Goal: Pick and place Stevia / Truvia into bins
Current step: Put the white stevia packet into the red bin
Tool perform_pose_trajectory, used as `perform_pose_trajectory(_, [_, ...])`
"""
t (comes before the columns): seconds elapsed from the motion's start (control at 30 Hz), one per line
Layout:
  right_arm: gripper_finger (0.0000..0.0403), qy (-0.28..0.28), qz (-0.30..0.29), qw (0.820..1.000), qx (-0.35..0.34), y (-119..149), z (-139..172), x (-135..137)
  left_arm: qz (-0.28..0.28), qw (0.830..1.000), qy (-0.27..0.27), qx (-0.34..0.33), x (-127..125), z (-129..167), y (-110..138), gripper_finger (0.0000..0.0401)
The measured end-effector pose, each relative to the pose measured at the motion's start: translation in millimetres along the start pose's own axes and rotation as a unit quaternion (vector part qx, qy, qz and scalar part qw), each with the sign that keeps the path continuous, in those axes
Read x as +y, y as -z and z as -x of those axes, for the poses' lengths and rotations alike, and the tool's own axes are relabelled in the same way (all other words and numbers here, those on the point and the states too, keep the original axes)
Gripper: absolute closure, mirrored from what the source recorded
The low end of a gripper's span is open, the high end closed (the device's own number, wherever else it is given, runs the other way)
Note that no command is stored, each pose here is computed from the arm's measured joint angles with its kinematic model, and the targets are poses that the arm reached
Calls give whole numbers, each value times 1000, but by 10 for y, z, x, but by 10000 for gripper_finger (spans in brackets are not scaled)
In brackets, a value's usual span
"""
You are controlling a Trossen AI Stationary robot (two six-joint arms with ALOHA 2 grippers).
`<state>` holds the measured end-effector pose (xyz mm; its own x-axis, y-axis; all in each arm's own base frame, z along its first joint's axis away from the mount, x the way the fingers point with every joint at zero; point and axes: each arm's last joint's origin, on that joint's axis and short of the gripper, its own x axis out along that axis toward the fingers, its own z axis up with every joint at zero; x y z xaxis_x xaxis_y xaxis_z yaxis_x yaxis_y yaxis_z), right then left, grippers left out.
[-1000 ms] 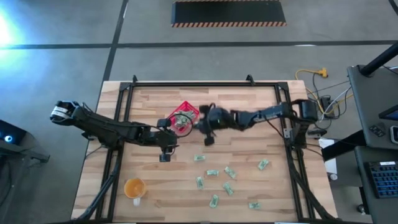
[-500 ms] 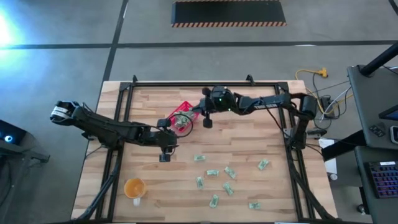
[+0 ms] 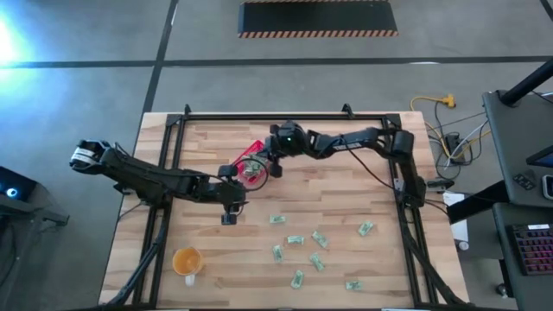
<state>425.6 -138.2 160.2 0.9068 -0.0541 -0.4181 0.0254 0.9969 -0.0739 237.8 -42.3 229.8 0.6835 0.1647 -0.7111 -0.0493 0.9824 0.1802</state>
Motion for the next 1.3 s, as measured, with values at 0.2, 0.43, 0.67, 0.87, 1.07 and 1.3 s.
perform_pose_trajectory(0.2, [394,-7,-38,997,61,-6,-94,-62,0,1000,0,0,0,-1,2,255])
perform_pose_trajectory(0.43, [378,-12,-34,997,66,1,-98,-59,1,1000,0,-2,0,-2,-2,255])
perform_pose_trajectory(0.67, [307,-29,-32,997,67,6,-95,-44,1,1000,0,-2,-1,-3,0,255])
perform_pose_trajectory(0.87, [270,-44,-19,994,102,-14,-7,-23,2,1000,0,-3,-9,-28,-5,255])
perform_pose_trajectory(1.07, [266,-79,-6,982,172,-130,286,94,1,1000,1,1,-54,-164,-10,255])
perform_pose_trajectory(1.3, [266,-136,16,968,209,-177,713,427,-29,1000,3,-7,-126,-380,-45,255])
